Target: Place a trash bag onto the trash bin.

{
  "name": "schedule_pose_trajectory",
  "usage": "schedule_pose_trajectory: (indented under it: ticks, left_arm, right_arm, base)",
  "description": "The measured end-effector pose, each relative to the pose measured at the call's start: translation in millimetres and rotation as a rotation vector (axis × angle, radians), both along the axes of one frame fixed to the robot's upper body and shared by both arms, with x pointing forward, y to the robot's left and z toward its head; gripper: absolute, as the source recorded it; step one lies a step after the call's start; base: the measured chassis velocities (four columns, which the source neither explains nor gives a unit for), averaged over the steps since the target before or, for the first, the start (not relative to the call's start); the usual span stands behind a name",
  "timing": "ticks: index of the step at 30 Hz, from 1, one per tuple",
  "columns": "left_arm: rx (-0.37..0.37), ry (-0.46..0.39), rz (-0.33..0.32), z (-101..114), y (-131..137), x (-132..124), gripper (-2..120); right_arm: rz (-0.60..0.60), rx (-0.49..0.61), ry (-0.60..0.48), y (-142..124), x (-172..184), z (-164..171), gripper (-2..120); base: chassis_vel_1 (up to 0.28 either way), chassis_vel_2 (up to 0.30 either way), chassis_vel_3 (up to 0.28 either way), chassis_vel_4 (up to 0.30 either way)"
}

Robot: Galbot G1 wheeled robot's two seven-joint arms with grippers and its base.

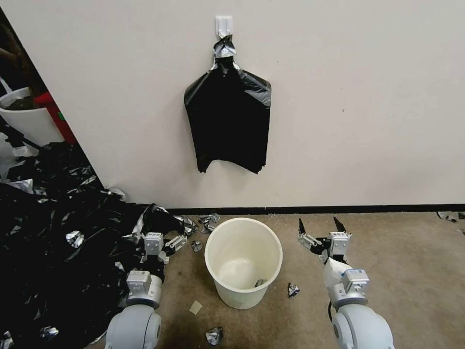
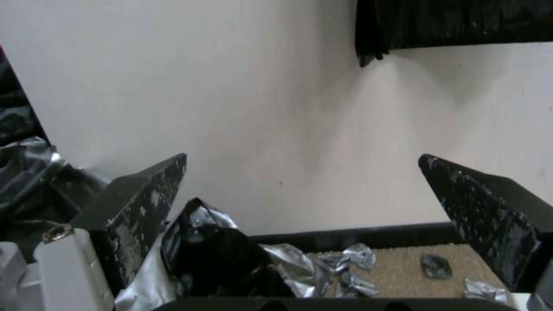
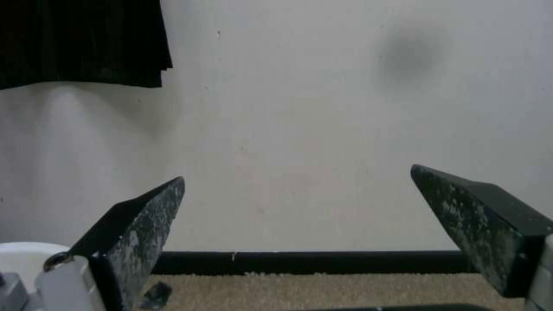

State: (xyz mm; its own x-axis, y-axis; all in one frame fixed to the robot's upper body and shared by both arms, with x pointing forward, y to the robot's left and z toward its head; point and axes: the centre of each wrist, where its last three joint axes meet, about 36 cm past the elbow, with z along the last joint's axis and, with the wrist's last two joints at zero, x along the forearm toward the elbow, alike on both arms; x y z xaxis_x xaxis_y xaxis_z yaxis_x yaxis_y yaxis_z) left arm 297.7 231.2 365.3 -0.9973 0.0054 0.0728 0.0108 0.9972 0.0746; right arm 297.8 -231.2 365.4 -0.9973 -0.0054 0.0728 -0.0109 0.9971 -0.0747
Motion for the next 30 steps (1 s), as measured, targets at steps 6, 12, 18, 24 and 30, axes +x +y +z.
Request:
schedule_pose_trajectory:
  ticks: [6, 12, 18, 24, 30]
  left_arm:
    - [0.0, 0.0, 0.0, 0, 0, 0, 100]
    - [0.0, 0.0, 0.0, 0, 0, 0, 100]
    - [-0.018, -0.007, 0.003, 1, 0, -2, 100]
    - [-0.124, -0.041, 0.032, 6, -3, -14, 100]
    - [-0.253, -0.055, 0.074, 11, -6, -28, 100]
  right_arm:
    - [0.0, 0.0, 0.0, 0, 0, 0, 100]
    - [0.0, 0.0, 0.0, 0, 0, 0, 100]
    - [-0.015, 0.0, -0.014, 0, -3, -1, 100]
    - [-0.105, 0.006, -0.119, 4, -21, -2, 100]
    - [-0.235, 0.031, -0.269, 11, -46, -2, 100]
  base:
    - [0.0, 0.0, 0.0, 0.0]
    - [0.0, 0.0, 0.0, 0.0]
    - [0.0, 0.0, 0.0, 0.0]
    - [0.0, 0.0, 0.0, 0.0]
    - [0.0, 0.0, 0.0, 0.0]
